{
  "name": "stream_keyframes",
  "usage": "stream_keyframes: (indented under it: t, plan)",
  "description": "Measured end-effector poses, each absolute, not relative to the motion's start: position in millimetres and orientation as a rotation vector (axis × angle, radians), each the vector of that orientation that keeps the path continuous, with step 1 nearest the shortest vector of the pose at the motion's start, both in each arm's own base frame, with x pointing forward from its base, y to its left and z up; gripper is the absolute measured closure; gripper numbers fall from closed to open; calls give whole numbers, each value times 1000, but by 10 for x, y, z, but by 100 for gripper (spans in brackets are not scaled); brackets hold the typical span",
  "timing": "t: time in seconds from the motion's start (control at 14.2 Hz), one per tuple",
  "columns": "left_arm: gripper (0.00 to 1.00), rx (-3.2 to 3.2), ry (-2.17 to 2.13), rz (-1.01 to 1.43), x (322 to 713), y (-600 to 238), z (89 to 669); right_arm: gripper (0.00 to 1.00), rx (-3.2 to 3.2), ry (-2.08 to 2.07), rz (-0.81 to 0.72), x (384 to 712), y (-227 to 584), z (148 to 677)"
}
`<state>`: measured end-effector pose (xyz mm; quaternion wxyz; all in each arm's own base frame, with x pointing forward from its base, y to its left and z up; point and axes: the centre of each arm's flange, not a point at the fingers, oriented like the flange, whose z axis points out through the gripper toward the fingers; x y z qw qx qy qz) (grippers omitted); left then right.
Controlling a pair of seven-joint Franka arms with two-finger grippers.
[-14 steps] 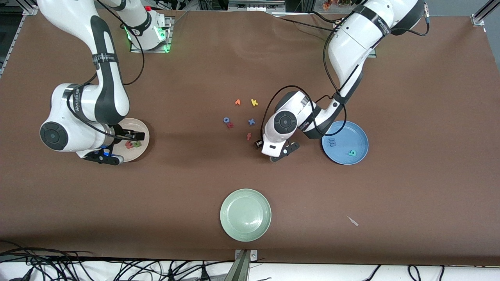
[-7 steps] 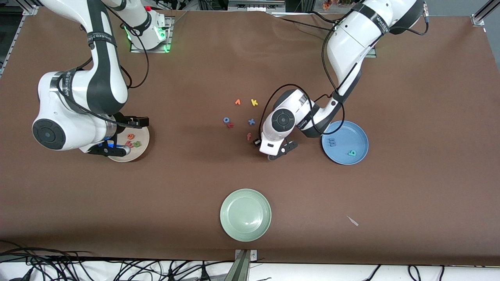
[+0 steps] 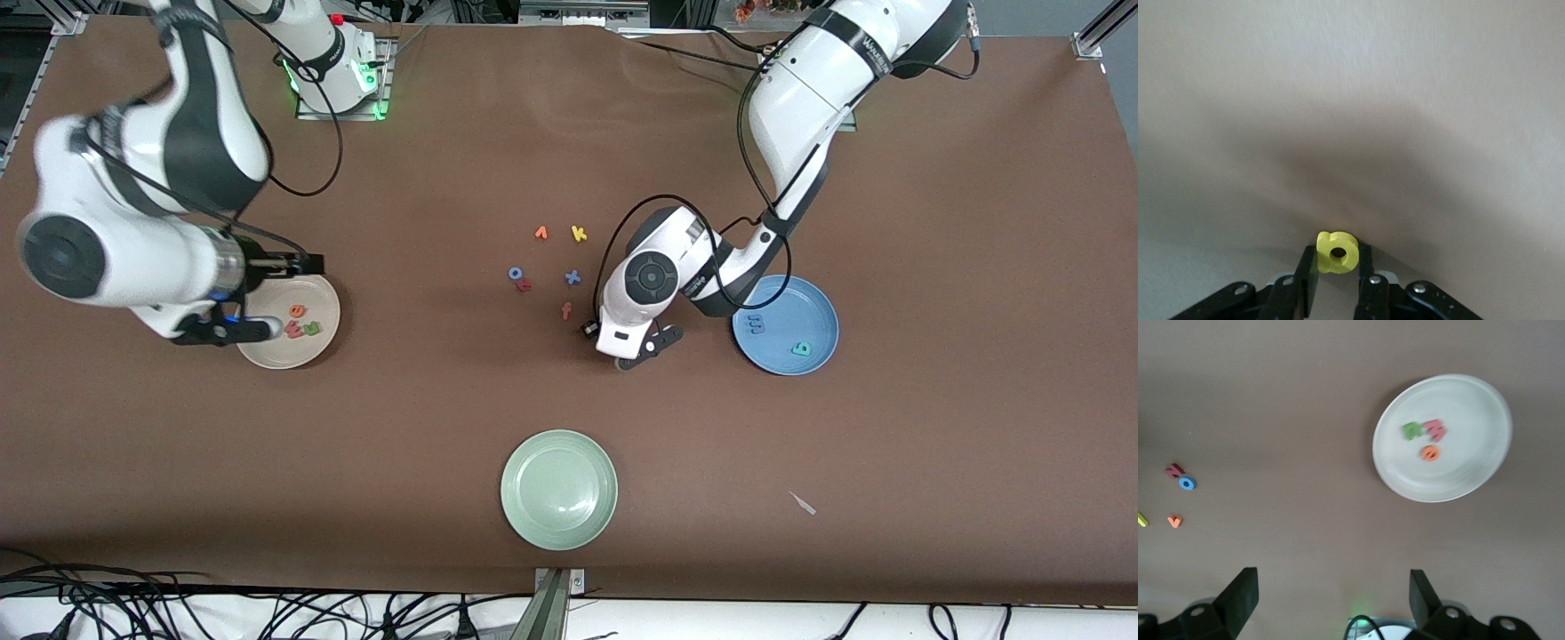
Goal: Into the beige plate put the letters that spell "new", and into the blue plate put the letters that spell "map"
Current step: 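Place the yellow letter on the blue plate while the right gripper returns to rest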
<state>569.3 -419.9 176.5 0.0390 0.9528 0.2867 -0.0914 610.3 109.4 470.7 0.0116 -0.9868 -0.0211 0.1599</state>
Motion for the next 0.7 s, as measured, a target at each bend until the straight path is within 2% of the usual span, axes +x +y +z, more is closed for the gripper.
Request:
stream_keyframes:
  t: [0.42,0.7]
  plan:
    - [72,3040,674,-356,6060,-3486,2311,0,-3163,-11,255,5654,458,5692]
    - [72,3089,357,-456,6439,-2309,2715,0,-3147,-99,261,5609,260,5647]
